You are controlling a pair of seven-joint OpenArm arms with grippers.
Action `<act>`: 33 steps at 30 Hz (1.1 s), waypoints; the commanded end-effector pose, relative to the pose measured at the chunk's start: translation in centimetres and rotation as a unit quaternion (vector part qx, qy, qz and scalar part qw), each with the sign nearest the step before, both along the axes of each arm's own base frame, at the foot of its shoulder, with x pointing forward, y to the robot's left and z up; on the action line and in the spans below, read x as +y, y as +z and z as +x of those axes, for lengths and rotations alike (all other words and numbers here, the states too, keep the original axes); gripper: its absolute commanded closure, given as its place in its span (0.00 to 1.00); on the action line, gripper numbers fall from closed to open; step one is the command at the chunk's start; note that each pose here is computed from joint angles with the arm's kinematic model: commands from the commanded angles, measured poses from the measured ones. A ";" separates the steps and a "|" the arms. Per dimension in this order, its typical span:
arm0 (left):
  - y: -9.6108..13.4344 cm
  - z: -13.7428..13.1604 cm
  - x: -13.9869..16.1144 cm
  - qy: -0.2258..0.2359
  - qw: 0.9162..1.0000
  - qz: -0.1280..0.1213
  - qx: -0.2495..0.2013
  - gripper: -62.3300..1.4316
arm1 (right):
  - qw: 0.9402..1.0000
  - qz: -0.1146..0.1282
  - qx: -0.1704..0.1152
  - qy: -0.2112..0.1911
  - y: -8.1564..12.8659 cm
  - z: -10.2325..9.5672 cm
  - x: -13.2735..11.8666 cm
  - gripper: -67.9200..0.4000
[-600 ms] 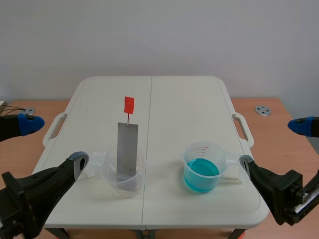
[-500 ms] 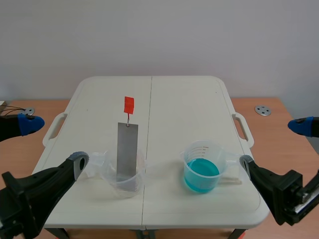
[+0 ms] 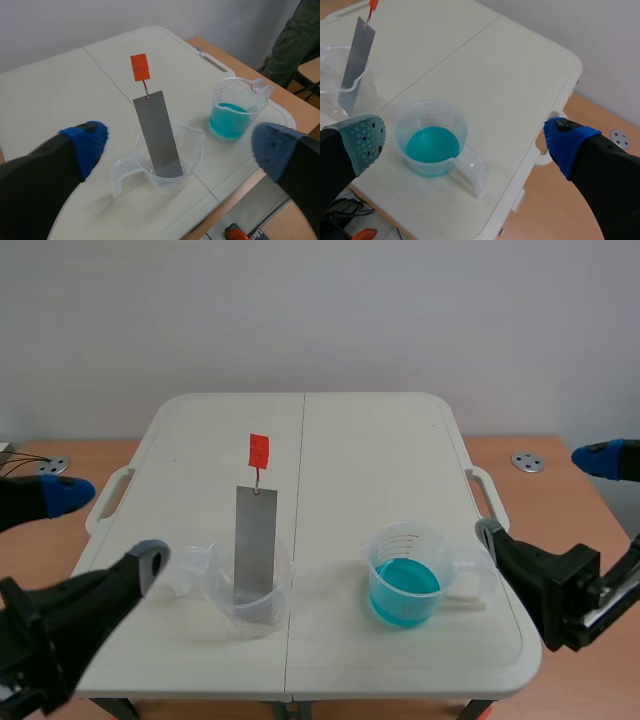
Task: Hold the metal plate by the orange handle, dip it into the blue solution, take it out and point at it, then put the plate back in the beaker on the left.
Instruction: 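Lift the metal plate out of the left beaker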
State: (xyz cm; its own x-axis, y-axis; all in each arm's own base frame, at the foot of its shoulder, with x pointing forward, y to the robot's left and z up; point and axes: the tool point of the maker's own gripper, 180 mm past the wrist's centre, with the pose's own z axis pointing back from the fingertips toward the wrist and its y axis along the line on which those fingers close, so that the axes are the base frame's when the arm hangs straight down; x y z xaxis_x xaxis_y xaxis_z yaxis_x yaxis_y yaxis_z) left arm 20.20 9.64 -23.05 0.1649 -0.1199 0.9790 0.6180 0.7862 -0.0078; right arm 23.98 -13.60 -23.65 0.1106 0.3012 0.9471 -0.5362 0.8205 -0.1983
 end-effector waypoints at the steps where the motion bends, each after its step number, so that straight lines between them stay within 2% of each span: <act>1: 0.4 0.1 0.0 -0.002 1.000 0.006 -0.011 0.80 | 1.000 0.010 -0.022 0.012 1.2 0.7 0.8 0.02; 2: 0.0 0.0 0.0 -0.005 1.000 0.020 -0.007 1.00 | 0.999 0.013 -0.024 0.020 1.4 0.8 1.3 0.02; 3: -0.1 0.0 0.0 -0.007 1.000 0.026 -0.007 0.94 | 0.999 0.016 -0.025 0.031 1.5 0.9 1.8 0.02; 4: -0.1 0.0 0.0 -0.007 1.000 0.025 -0.007 0.92 | 0.999 0.020 -0.028 0.040 1.7 1.0 2.4 0.02; 7: -0.3 -0.1 0.0 -0.007 1.000 0.029 -0.002 0.91 | 0.997 0.030 -0.041 0.059 2.4 1.6 3.8 0.02; 10: -1.8 -0.5 0.5 -0.006 0.998 0.060 0.027 0.91 | 0.995 0.040 -0.055 0.075 3.2 2.2 5.1 0.02; 13: -3.8 -1.6 2.0 0.017 0.993 0.095 0.071 0.91 | 0.993 0.051 -0.062 0.085 3.5 2.9 6.1 0.02; 17: -7.3 -5.5 4.2 0.036 0.975 0.152 0.155 0.91 | 0.993 0.066 -0.057 0.083 3.1 4.5 7.1 0.02; 21: -10.8 -11.0 5.6 0.019 0.946 0.204 0.250 0.91 | 0.990 0.084 -0.052 0.102 2.8 5.6 9.0 0.02; 25: -13.8 -14.8 7.8 0.025 0.922 0.223 0.314 0.91 | 0.987 0.095 -0.042 0.127 2.5 6.4 11.2 0.02; 33: -18.6 -19.9 11.6 0.050 0.884 0.241 0.398 0.91 | 0.981 0.125 -0.012 0.148 0.9 8.1 14.9 0.02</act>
State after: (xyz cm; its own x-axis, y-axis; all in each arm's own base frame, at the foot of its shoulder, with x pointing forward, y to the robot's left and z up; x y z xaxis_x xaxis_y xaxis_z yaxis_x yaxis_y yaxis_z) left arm -0.39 21.90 -41.98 0.8225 -0.4411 0.3590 0.4895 0.8704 -0.0521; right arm 31.59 1.29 -23.95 0.0594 0.1016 0.9931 -0.7560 0.6542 -0.0217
